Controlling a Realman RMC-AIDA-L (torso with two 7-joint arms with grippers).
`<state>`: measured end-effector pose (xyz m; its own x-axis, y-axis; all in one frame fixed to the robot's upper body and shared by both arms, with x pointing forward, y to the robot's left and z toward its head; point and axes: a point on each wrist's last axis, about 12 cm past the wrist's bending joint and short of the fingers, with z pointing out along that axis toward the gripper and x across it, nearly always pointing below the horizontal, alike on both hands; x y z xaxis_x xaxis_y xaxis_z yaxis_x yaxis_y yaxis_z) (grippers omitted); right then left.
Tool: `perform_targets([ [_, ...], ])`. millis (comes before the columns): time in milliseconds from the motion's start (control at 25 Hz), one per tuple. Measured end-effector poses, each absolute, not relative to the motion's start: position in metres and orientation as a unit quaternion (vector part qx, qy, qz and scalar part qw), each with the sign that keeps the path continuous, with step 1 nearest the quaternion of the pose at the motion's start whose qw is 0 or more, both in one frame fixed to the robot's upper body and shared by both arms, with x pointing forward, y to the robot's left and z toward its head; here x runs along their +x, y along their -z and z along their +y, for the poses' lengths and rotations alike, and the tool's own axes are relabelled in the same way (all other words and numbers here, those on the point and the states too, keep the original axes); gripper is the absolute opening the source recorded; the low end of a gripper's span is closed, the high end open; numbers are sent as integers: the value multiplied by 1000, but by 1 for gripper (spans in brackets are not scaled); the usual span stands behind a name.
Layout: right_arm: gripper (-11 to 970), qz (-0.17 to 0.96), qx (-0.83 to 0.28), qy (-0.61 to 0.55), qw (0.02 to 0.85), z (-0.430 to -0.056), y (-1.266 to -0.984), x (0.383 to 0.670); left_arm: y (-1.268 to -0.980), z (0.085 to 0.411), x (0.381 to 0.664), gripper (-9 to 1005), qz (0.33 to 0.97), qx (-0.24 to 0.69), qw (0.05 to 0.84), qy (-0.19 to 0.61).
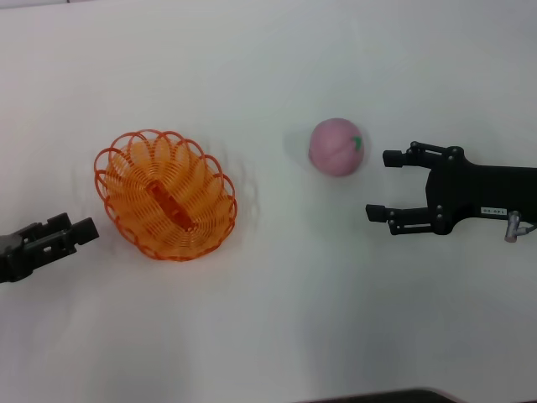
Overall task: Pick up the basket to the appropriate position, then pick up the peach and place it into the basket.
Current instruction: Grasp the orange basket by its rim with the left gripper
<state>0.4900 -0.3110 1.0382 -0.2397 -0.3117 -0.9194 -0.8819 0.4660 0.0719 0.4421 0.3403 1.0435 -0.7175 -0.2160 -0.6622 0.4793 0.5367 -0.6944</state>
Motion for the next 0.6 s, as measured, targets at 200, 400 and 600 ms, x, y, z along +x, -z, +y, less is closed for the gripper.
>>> perform_targets([
  [200, 930, 723, -412, -312, 458, -311, -1038, 490, -1046, 341, 447, 896, 801, 74, 357, 475],
  [400, 930, 723, -413, -312, 458, -310, -1039, 491, -1051, 344, 456, 891, 806, 70, 353, 470],
  [600, 930, 723, -413, -312, 458, -310, -1039, 491, -1053, 349, 469, 887, 820, 49, 354, 448],
])
